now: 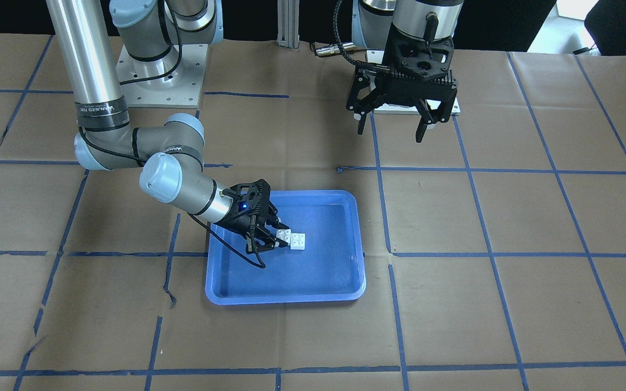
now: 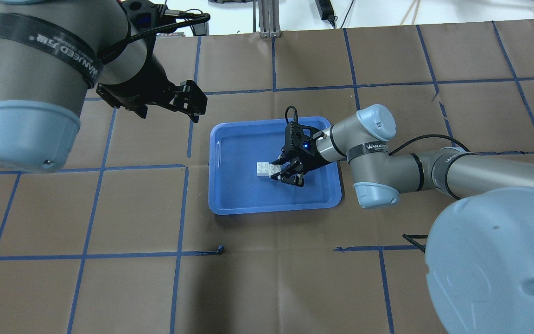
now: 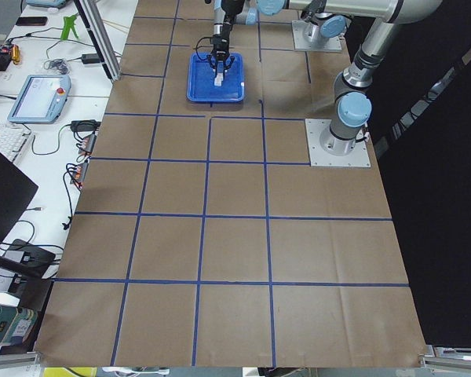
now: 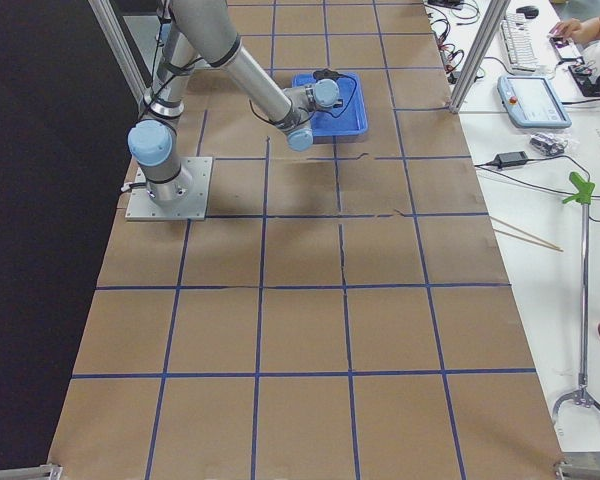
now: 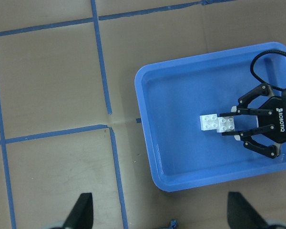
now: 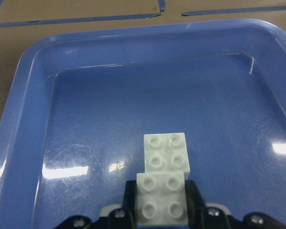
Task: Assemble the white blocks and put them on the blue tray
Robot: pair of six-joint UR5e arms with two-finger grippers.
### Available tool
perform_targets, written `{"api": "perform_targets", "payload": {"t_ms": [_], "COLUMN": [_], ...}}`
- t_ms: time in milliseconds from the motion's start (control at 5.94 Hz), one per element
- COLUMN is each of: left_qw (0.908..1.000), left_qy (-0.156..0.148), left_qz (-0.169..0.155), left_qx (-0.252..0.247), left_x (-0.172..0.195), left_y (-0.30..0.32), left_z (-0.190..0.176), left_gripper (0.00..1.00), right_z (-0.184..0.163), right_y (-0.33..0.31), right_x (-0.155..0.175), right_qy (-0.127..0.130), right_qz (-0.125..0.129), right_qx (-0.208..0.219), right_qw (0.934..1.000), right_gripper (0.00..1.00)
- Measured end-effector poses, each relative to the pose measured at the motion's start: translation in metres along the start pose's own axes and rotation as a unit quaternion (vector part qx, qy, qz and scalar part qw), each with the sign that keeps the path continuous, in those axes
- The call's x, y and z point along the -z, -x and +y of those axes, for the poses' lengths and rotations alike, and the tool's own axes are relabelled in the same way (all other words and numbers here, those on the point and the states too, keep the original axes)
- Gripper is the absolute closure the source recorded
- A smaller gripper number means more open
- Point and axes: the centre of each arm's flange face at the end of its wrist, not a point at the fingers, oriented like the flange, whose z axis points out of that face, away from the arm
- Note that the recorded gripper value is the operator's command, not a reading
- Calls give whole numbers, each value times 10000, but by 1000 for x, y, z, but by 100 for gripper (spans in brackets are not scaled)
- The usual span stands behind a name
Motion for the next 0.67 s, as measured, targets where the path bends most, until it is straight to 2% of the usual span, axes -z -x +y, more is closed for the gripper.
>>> {"api": "perform_targets", "payload": {"t_ms": [673], "left_qw": [10000], "left_qy": [0], "left_qz": [0], "left_qx": [1], "left_x": [0], "left_y": [0], "left_z": [0], "left_gripper": [1], "right_z": [0], "right_y": [-1], "right_x": [0], "right_qy": [-10], "right_qz": [37], "right_qx": [-70], "right_qw": [10000], "right_gripper": [70]}}
